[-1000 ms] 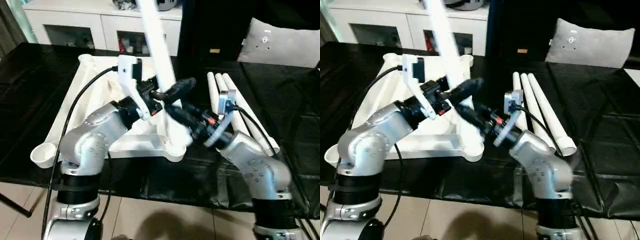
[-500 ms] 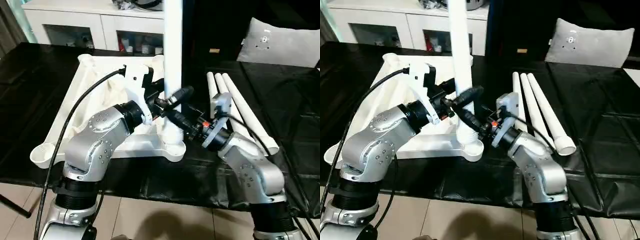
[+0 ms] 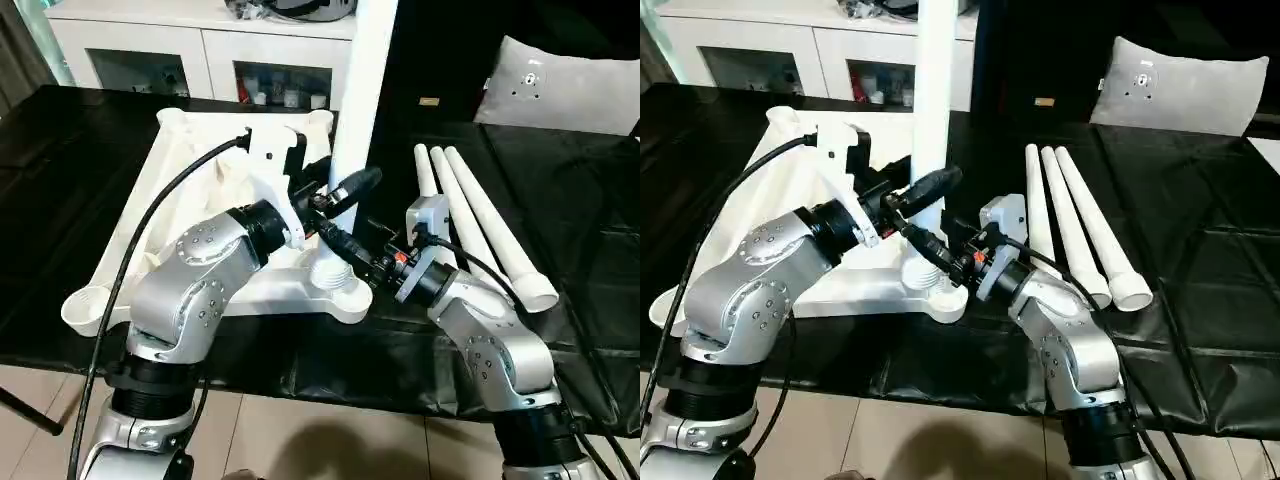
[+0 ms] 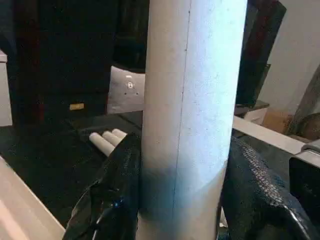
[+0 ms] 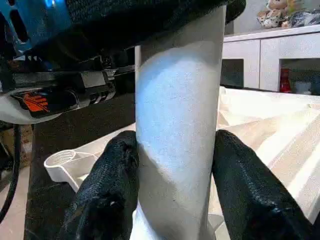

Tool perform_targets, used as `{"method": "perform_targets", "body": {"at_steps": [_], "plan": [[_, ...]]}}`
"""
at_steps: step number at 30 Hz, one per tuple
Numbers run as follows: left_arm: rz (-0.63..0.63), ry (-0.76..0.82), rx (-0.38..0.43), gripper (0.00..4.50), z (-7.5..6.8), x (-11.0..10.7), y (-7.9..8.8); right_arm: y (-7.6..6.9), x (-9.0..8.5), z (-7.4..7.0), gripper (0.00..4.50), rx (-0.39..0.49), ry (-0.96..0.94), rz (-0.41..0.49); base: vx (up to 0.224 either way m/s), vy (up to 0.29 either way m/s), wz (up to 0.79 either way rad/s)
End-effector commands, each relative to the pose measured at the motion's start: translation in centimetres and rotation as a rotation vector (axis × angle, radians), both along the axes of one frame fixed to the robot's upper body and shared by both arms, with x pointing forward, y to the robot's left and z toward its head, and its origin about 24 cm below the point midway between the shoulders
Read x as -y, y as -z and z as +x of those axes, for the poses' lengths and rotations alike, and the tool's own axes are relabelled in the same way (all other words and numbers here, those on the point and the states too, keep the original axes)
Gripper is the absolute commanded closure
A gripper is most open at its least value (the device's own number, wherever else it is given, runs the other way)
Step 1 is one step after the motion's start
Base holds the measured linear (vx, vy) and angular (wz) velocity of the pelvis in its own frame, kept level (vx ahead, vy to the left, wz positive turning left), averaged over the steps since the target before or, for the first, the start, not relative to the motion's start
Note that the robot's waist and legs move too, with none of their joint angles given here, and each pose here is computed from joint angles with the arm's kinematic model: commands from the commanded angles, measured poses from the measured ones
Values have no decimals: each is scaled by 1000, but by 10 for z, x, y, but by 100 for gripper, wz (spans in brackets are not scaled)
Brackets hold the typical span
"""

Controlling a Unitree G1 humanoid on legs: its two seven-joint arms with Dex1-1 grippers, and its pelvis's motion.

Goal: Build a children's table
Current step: Pick table leg

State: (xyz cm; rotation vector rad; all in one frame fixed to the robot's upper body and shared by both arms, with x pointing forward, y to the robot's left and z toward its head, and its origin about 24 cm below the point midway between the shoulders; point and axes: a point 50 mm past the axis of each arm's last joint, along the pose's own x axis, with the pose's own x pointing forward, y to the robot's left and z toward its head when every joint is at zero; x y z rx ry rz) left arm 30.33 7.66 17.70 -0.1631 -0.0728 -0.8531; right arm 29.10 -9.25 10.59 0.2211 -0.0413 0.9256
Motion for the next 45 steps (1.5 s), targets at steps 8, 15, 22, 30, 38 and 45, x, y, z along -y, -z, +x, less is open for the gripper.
{"method": "perform_targets", "body": {"at_steps": [8,15,22,30,38,45], "plan": [[29,-16,-2,264,0,1,-1,-4,1,5,265,8,28,-11,0,0,0],[-35,-86,-65,264,9,-4,-4,-6,-1,7,265,8,25,-14,0,0,0],[-77,-117,-102,264,17,-11,-7,-10,7,9,168,-14,38,-10,0,0,0],[-118,-125,-203,264,25,-24,-4,-23,30,13,104,-27,79,63,0,0,0],[-68,54,-131,265,22,-22,-12,-17,41,5,55,-112,-83,-134,0,0,0],[-19,299,-42,265,6,-2,-26,-30,34,1,55,-128,-274,-123,0,0,0]]}}
